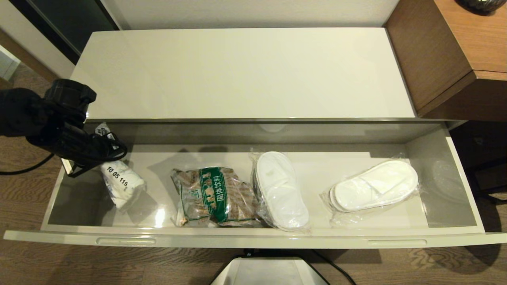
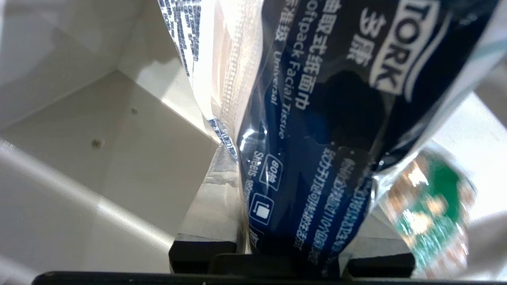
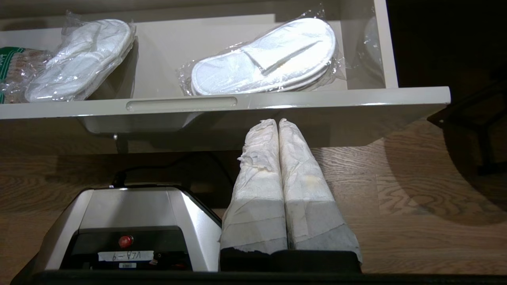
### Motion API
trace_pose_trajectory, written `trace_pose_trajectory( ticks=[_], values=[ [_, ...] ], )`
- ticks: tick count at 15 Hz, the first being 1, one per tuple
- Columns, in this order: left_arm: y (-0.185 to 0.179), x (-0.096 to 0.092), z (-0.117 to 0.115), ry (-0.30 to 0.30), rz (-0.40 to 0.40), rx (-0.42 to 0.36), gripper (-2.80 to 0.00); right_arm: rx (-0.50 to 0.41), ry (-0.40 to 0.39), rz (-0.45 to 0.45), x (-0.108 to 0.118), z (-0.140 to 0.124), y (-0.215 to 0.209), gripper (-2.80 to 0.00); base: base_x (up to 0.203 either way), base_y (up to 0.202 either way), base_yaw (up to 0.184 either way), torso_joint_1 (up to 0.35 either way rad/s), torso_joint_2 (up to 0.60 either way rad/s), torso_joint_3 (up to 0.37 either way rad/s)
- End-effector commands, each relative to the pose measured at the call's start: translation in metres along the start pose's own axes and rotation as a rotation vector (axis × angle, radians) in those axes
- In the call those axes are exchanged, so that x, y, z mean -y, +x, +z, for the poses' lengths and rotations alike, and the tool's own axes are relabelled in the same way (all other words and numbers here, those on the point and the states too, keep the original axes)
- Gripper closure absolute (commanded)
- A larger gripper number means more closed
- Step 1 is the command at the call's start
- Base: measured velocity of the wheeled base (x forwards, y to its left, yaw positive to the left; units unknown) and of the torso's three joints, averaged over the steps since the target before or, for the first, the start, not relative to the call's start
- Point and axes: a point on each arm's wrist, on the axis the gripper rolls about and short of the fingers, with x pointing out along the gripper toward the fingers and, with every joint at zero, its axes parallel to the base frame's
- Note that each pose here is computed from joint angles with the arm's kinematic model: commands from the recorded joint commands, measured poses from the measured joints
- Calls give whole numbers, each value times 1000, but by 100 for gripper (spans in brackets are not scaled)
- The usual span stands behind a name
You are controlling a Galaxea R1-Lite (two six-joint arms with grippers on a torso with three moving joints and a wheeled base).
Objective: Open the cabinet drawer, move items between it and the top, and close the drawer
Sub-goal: Take out the tissue from the drawer, then place the tissue on the table
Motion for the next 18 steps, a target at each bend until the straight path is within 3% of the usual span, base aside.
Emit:
trace_pose_trajectory(
  ticks=[1,6,10,12,15,18],
  values=[
    [-38,4,-2,8,-54,55,0,25,1,2,0,-1,-2,0,0,0,0,0,0,0],
    [-95,19,-8,53,-163,115,0,25,1,2,0,-1,-2,0,0,0,0,0,0,0],
    [-136,30,0,72,-286,236,0,25,1,1,0,-1,-2,0,0,0,0,0,0,0],
    [-137,36,8,83,-331,308,0,25,1,2,0,-1,-2,0,0,0,0,0,0,0],
    [-116,62,31,101,-434,506,0,25,1,2,0,-1,-2,0,0,0,0,0,0,0],
    [-81,86,42,127,-444,627,0,25,1,1,0,-1,-2,0,0,0,0,0,0,0]
  ],
)
